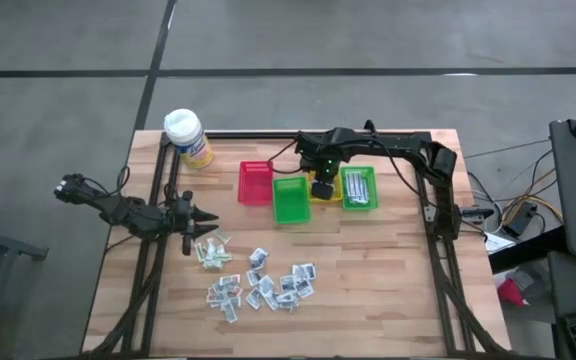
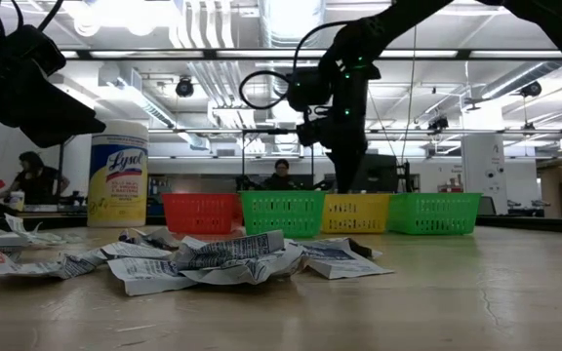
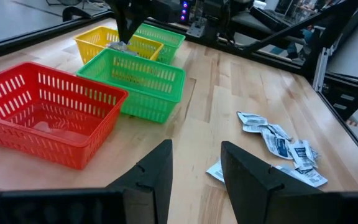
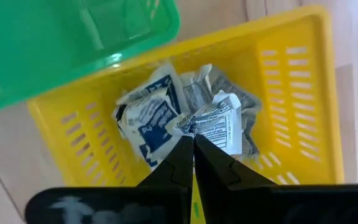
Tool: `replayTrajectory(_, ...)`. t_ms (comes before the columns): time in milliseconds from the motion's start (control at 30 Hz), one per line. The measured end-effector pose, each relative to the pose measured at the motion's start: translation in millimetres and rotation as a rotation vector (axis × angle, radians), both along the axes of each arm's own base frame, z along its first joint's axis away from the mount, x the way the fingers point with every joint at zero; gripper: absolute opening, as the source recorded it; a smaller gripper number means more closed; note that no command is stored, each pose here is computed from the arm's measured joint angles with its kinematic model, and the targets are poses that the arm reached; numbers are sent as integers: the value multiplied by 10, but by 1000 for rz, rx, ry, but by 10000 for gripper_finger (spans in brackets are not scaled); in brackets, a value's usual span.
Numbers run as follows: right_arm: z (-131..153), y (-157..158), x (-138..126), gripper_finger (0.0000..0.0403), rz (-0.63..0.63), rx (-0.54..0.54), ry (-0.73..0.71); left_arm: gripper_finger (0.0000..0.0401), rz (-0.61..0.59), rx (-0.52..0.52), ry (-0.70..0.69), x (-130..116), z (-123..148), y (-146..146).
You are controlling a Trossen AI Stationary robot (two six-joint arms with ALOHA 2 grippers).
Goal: Pick & Place First Aid Supplies
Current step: Put the alcohol pad into the yellow basket
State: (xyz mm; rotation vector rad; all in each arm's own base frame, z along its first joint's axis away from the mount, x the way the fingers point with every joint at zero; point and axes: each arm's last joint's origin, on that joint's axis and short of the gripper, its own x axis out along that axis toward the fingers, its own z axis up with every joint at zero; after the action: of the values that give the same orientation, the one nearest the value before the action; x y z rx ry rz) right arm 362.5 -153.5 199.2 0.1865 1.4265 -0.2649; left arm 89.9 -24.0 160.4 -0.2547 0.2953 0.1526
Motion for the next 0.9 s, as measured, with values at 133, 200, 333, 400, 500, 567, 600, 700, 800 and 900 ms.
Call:
replayTrajectory(133, 4, -22, 15, 8, -4, -11, -21, 131, 0, 0, 0, 0, 0, 0)
replayTrajectory(200, 5, -37, 11, 9, -7, -19, -20, 131, 0, 0, -1, 0, 0, 0)
replayTrajectory(333, 5, -78, -7, 11, -13, -19, -19, 131, 0, 0, -1, 0, 0, 0)
replayTrajectory(400, 5, -98, -16, 19, -4, -21, -18, 131, 0, 0, -1, 0, 1, 0)
replayTrajectory(500, 5, -123, -28, 43, -5, -22, -17, 131, 1, -4, -2, 0, 1, 0)
replayTrajectory(567, 5, -139, -35, 61, -8, -23, -17, 131, 2, -5, -2, 0, 1, 0)
replayTrajectory(600, 5, -143, -37, 70, 0, -24, -17, 131, 2, -6, -3, 0, 2, 0)
replayTrajectory(700, 5, -144, -35, 96, 36, -30, -15, 131, 3, -7, -4, 1, 2, 0)
replayTrajectory(800, 6, -144, -33, 117, 47, -31, -16, 131, 3, -8, -4, 1, 2, 0)
replayTrajectory(900, 6, -142, -32, 136, 65, -34, -15, 131, 5, -19, -9, 3, 5, -1)
